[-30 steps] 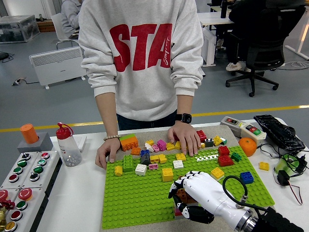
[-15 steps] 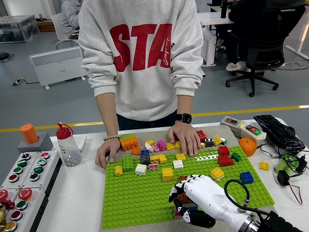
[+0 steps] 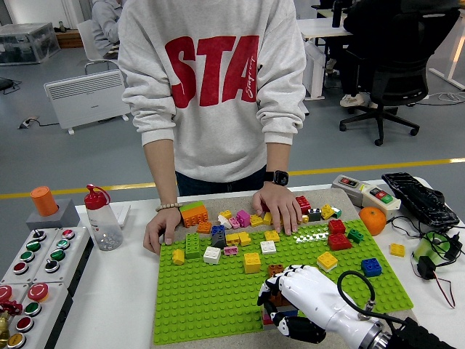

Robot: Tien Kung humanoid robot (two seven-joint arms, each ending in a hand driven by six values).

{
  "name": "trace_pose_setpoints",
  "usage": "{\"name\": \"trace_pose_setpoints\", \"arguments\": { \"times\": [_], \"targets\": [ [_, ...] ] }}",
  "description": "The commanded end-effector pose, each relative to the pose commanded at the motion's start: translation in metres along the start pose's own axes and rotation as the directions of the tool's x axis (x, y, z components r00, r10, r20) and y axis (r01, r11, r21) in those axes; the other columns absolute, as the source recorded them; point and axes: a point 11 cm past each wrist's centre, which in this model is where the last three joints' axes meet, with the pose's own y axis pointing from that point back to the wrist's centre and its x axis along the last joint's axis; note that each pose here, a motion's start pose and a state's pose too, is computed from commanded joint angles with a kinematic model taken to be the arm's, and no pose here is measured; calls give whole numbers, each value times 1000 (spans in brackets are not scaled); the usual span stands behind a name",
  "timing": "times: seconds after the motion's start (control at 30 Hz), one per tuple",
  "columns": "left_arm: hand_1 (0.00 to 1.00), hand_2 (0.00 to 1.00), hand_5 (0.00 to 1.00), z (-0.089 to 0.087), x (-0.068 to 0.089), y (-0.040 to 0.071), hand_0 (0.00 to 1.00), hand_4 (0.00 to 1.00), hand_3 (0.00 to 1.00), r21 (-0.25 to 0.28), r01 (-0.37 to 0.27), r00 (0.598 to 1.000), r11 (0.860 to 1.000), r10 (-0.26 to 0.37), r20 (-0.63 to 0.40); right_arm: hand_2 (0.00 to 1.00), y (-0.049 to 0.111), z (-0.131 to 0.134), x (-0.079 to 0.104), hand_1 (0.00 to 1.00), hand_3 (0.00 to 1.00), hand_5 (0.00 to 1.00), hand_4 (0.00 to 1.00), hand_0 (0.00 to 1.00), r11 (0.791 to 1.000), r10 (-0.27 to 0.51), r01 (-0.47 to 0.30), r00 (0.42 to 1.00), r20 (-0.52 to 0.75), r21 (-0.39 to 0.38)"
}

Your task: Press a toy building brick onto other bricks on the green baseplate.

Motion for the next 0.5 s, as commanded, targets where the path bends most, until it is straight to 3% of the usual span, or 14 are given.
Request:
{"name": "trace_pose_setpoints", "arguments": {
  "times": [0.5],
  "targets": [
    [683,701,998,3,0,0,658,293,576,-5,0,1000,1000,0,-1,537,0,1,-2,552,512,181,350,630,1000,-12,12,1000,1,-6]
  ]
}}
